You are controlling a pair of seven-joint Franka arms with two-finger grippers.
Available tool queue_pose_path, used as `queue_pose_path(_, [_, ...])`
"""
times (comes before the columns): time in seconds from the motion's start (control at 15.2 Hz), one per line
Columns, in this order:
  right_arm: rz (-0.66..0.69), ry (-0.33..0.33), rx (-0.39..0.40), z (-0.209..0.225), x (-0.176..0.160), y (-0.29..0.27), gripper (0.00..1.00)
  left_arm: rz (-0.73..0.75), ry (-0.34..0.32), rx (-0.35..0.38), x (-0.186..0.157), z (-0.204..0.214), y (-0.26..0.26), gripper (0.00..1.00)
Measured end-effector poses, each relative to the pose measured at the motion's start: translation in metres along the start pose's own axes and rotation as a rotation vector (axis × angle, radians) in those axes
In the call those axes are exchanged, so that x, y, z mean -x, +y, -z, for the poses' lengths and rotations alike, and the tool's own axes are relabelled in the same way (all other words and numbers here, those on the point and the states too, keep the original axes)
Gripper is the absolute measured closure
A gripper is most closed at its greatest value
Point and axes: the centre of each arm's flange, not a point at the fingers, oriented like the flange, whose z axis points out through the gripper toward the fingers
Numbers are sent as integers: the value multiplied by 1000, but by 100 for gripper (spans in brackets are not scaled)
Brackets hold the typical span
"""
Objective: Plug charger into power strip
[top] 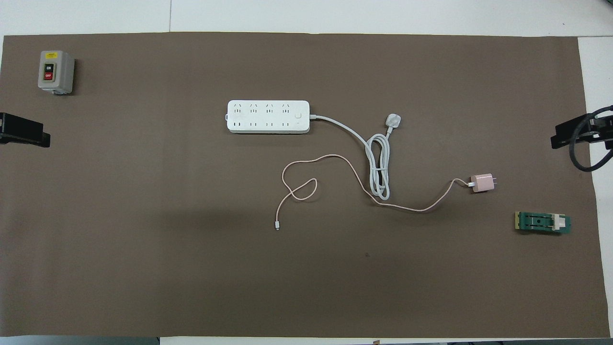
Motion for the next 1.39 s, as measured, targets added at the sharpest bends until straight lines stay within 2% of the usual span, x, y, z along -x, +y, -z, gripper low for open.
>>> queue_pose_path(0.13, [-50,-3,-28,-2,1,7,0,-2,-9,0,-3,-5,1,0])
queue_pose_path(0.33, [-330,-29,-60,-11,3,11,0,-18,-6,1,-12,-15,10,0])
queue_pose_path(0.53, [-503,-53,-61,-22,3,4,0,-42,0,3,-22,-27,24,0])
queue_pose_path(0.73, [-709,-73,-56,-51,-1,3,0,-33,-7,7,-26,-33,29,0])
queue_pose_path(0.79, [-768,-86,-60,-66,-1,2,0,-33,-12,28,-26,-35,32,0])
queue_pose_path(0.99, [-955,-129,-127,-114,-3,-2,0,-37,-32,161,-28,-41,52,0])
queue_pose_path(1.19, [-1130,-160,-206,-150,-2,2,0,-57,-36,233,-27,-39,75,0])
queue_pose_path(1.39, [-1270,-202,-291,-172,-7,22,0,-48,-68,445,-25,-38,104,0])
